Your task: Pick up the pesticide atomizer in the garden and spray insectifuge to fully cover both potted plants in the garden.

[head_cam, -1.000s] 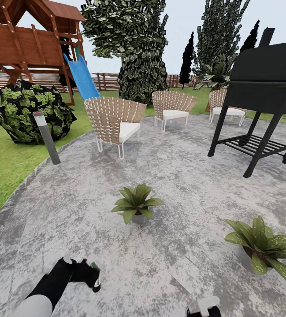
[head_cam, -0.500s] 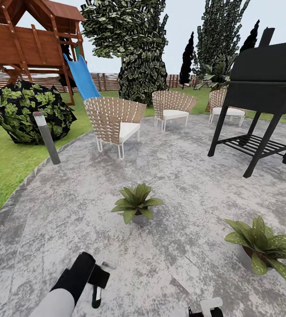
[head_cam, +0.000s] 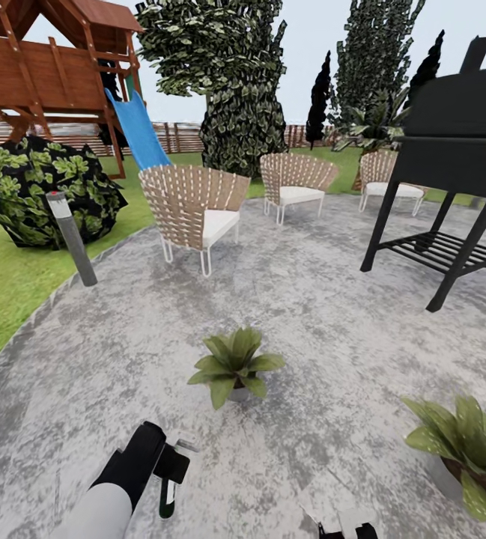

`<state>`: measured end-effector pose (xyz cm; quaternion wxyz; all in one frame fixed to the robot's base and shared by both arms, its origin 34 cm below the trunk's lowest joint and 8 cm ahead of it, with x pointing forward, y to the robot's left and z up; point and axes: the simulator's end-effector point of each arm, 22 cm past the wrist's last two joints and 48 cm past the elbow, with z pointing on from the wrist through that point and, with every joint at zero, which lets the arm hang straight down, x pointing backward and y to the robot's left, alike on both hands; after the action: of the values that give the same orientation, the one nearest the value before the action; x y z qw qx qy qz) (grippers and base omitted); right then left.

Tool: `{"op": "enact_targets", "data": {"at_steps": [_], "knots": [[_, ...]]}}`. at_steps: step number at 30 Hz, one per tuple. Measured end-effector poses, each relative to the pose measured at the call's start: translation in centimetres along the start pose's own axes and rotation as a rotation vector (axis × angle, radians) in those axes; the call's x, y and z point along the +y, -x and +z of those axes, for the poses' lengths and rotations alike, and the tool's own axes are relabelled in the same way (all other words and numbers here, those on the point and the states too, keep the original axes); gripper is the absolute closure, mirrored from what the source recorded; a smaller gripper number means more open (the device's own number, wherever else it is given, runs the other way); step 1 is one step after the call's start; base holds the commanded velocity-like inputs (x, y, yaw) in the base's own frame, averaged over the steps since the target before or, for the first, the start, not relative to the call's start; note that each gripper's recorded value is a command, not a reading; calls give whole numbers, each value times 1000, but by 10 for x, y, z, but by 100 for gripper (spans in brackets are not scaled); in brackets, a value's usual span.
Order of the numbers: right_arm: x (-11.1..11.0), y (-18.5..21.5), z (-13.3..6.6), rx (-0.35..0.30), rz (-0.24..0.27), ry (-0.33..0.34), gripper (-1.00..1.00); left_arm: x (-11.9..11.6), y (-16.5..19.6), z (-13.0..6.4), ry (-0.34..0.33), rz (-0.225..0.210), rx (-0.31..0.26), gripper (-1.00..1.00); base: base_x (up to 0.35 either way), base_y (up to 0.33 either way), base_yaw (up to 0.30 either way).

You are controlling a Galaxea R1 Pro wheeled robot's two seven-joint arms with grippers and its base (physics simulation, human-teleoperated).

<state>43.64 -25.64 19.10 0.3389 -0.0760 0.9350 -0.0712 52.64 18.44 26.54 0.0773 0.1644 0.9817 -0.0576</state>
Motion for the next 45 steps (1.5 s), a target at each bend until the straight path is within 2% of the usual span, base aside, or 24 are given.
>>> {"op": "enact_targets", "data": {"at_steps": [8,13,23,27,37,39,41,43,44,45], "knots": [[4,-6,0,12,2,6,-100,-1,-11,7,1,-4,21,100,307,166,-117],[8,-7,0,15,4,11,-100,17,14,-7,40,-14,-45,100,278,223,-159],[7,-4,0,9,5,8,-100,17,17,-10,45,-9,-53,100,325,-42,-168],[7,-3,0,8,5,8,-100,18,17,-11,45,-9,-53,100,64,-36,-106],[7,-3,0,7,5,8,-100,17,16,-11,44,-6,-50,100,-165,-1,-4],[6,-3,0,7,5,7,-100,17,7,-9,44,-8,-16,100,-2,0,0],[6,-3,0,7,4,8,-100,29,-13,-10,57,-45,58,100,0,0,0],[6,-3,0,8,4,8,-100,31,-25,-12,45,-82,115,100,0,0,0],[6,-3,0,8,4,7,-100,24,-27,-14,31,-77,139,100,0,0,0],[6,-4,0,8,4,7,-100,14,-23,-16,16,-35,154,100,0,0,0]]}}
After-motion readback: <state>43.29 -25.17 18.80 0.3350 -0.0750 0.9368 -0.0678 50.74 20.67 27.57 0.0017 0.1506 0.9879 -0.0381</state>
